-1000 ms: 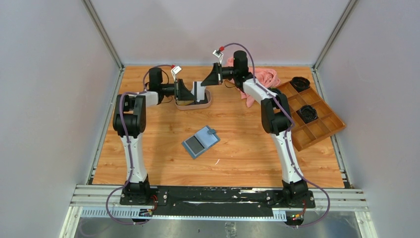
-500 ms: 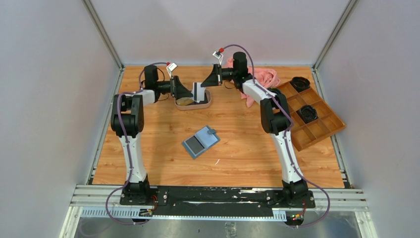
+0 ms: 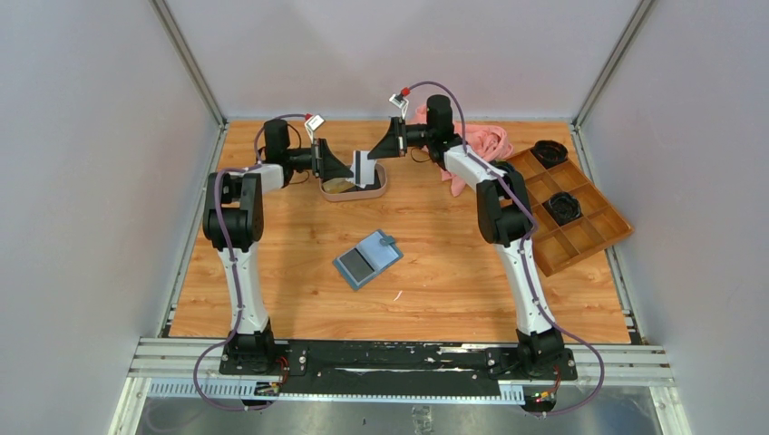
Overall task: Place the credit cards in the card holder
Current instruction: Place the credit card in the storage box.
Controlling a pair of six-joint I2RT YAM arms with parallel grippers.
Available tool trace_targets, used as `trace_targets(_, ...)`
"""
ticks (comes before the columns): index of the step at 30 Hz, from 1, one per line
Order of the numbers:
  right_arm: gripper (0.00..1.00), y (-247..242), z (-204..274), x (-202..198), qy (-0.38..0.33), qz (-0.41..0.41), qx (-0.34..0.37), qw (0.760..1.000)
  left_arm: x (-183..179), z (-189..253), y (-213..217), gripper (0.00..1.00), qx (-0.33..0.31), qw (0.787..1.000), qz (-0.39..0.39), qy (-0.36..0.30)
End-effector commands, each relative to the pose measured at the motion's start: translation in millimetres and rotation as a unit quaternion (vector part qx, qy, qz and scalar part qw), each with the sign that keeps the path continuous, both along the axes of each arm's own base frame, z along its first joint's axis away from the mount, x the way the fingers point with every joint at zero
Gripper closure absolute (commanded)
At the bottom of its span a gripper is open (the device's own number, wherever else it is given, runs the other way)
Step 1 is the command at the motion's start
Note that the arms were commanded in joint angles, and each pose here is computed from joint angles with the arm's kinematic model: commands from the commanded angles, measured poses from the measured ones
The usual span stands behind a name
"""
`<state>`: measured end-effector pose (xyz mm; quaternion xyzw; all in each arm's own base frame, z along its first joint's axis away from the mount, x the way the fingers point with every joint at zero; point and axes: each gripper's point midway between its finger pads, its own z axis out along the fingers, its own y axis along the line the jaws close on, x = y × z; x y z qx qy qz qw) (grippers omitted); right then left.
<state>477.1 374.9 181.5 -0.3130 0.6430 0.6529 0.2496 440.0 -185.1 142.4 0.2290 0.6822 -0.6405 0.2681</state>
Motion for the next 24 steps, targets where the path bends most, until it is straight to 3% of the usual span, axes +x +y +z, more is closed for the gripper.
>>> trace_targets(1, 1.00, -1, -3, 9, -0.005, -0.006, 0.001, 1.000, 3, -2, -1, 1.00, -0.003, 1.000, -0.010, -0.002)
trace_targets(7, 1.00, 0, -23, 18, -0.008, -0.018, -0.011, 1.000, 24, -12, 7, 1.00, 0.005, 1.000, 0.022, 0.000)
trace_targets(16, 0.98, 3, -61, 41, -0.051, -0.051, -0.025, 0.997, 53, -24, 8, 1.00, 0.021, 0.997, 0.051, -0.049)
trace_targets(24, 0.99, 5, -70, 64, -0.089, -0.094, -0.026, 0.991, 85, -28, 27, 1.00, 0.023, 0.995, 0.088, -0.039)
